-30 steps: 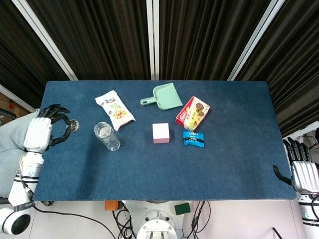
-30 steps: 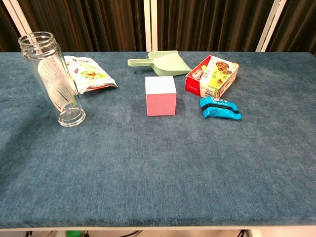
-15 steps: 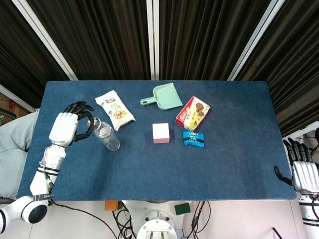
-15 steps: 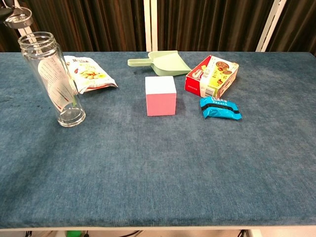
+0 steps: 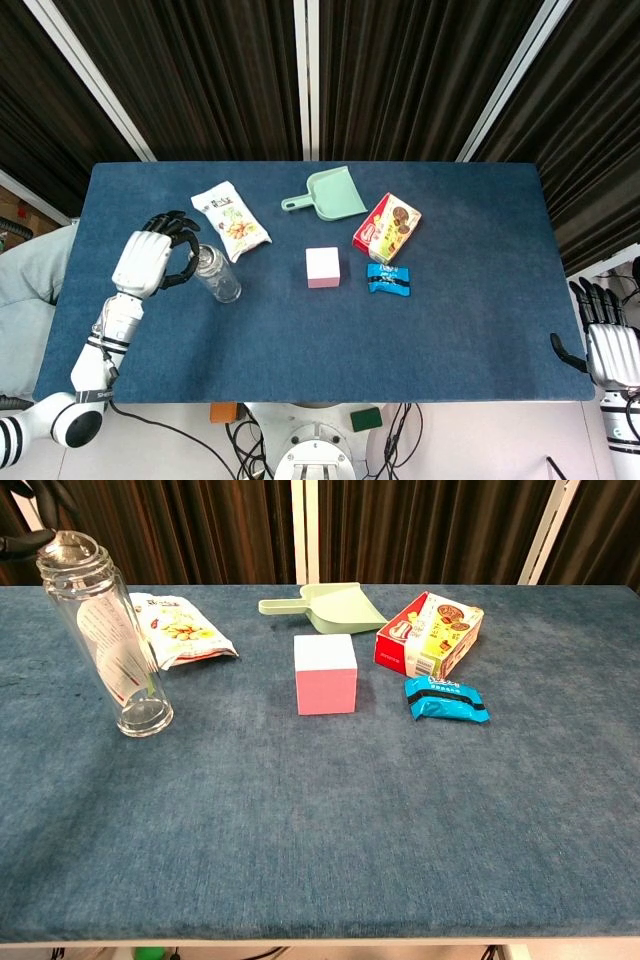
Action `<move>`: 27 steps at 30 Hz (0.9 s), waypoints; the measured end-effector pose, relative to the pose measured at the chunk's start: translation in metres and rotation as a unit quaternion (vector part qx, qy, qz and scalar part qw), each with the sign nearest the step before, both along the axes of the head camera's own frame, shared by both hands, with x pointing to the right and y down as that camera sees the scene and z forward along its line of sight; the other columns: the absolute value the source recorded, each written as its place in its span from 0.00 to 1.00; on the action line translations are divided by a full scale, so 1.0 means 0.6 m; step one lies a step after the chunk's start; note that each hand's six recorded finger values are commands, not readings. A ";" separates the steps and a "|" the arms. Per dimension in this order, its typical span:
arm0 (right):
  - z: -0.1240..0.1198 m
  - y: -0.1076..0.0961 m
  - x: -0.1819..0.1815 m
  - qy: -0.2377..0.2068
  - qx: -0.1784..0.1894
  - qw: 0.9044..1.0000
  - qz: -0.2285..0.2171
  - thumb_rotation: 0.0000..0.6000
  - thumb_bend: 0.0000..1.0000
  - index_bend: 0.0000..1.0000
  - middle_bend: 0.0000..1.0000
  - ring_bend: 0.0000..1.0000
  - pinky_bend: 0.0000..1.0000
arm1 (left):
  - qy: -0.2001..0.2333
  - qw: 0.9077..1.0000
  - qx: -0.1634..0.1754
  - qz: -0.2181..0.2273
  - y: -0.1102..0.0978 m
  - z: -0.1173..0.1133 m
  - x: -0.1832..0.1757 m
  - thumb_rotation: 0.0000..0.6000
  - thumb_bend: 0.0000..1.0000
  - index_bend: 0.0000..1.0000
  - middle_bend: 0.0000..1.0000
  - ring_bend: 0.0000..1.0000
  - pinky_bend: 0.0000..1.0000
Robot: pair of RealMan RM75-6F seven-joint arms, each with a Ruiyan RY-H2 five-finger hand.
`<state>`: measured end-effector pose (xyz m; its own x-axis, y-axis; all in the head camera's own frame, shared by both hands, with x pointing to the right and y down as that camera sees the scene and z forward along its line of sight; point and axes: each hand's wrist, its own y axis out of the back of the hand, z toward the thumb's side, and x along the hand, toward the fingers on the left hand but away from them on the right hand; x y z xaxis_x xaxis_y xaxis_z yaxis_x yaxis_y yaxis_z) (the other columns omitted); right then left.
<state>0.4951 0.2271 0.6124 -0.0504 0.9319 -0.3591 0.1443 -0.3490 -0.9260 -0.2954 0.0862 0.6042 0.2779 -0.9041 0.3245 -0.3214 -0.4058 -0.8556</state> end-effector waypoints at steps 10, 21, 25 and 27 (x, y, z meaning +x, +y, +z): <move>0.001 0.000 0.001 -0.001 0.000 1.000 0.002 1.00 0.32 0.00 0.00 0.00 0.00 | -0.001 1.000 -0.003 0.002 0.001 0.004 0.002 1.00 0.42 0.68 0.33 0.18 0.22; 0.000 0.001 0.002 -0.001 0.000 1.000 0.002 1.00 0.32 0.00 0.00 0.00 0.00 | 0.001 1.000 -0.007 0.003 0.002 0.010 0.004 1.00 0.42 0.68 0.33 0.18 0.22; 0.000 0.000 0.001 -0.001 0.000 1.000 0.001 1.00 0.32 0.00 0.00 0.00 0.00 | 0.001 1.000 -0.007 0.002 0.002 0.011 0.004 1.00 0.42 0.68 0.33 0.18 0.22; 0.001 0.000 0.001 -0.001 -0.001 1.000 0.001 1.00 0.32 0.00 0.00 0.00 0.00 | 0.000 1.000 -0.007 0.003 0.002 0.011 0.004 1.00 0.42 0.66 0.33 0.18 0.22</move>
<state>0.4956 0.2271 0.6129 -0.0513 0.9314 -0.3604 0.1466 -0.3499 -0.9252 -0.2932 0.0873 0.6105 0.2832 -0.8977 0.3375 -0.3196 -0.4201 -0.8493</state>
